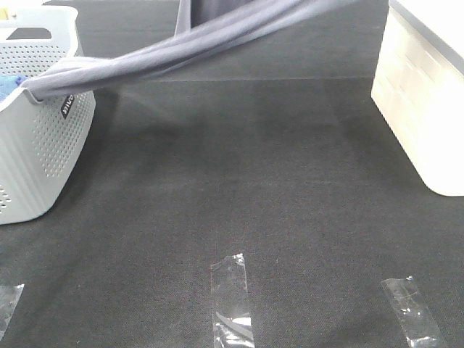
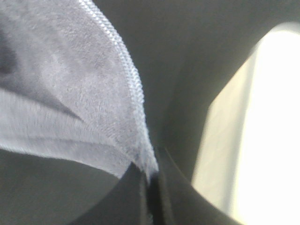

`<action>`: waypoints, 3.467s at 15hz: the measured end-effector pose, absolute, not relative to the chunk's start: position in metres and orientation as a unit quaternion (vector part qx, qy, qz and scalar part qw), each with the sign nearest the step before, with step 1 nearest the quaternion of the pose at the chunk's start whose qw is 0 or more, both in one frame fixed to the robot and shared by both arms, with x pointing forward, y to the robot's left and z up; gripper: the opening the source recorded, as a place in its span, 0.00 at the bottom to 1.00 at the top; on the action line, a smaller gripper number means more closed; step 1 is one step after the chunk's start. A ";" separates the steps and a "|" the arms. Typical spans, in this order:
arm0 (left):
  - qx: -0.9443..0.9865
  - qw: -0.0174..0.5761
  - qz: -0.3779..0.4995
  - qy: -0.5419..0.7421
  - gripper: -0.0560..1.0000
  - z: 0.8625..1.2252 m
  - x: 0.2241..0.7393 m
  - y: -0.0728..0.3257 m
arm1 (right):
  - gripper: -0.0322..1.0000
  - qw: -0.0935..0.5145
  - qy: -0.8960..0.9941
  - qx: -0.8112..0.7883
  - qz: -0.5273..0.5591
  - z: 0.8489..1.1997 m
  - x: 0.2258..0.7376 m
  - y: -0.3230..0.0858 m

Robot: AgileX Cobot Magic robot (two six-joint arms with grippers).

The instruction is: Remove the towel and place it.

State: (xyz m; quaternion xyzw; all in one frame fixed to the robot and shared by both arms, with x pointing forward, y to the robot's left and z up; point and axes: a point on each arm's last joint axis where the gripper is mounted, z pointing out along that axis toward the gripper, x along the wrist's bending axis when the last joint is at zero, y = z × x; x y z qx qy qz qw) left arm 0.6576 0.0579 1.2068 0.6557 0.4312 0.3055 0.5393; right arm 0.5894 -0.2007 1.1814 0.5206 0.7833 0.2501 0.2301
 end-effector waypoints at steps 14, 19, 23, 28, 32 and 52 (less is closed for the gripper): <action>0.650 0.500 0.401 0.409 0.05 1.270 0.613 0.097 | 0.03 0.328 0.731 0.503 0.325 1.268 0.589 -0.205; 0.698 0.389 0.381 0.464 0.05 1.190 0.672 0.101 | 0.03 0.292 0.757 0.510 0.286 1.214 0.636 -0.186; 0.682 0.402 0.401 0.461 0.05 1.134 0.728 0.115 | 0.03 0.332 0.753 0.490 0.289 1.161 0.692 -0.172; 0.555 0.566 0.510 0.335 0.05 1.150 0.767 0.158 | 0.03 0.499 0.662 0.369 0.419 1.172 0.731 -0.159; 0.440 0.650 0.596 0.172 0.05 1.209 0.749 0.176 | 0.03 0.605 0.564 0.268 0.494 1.236 0.720 -0.165; 0.709 0.291 0.179 0.618 0.05 1.084 0.722 0.125 | 0.03 0.167 0.786 0.546 0.238 1.145 0.681 -0.176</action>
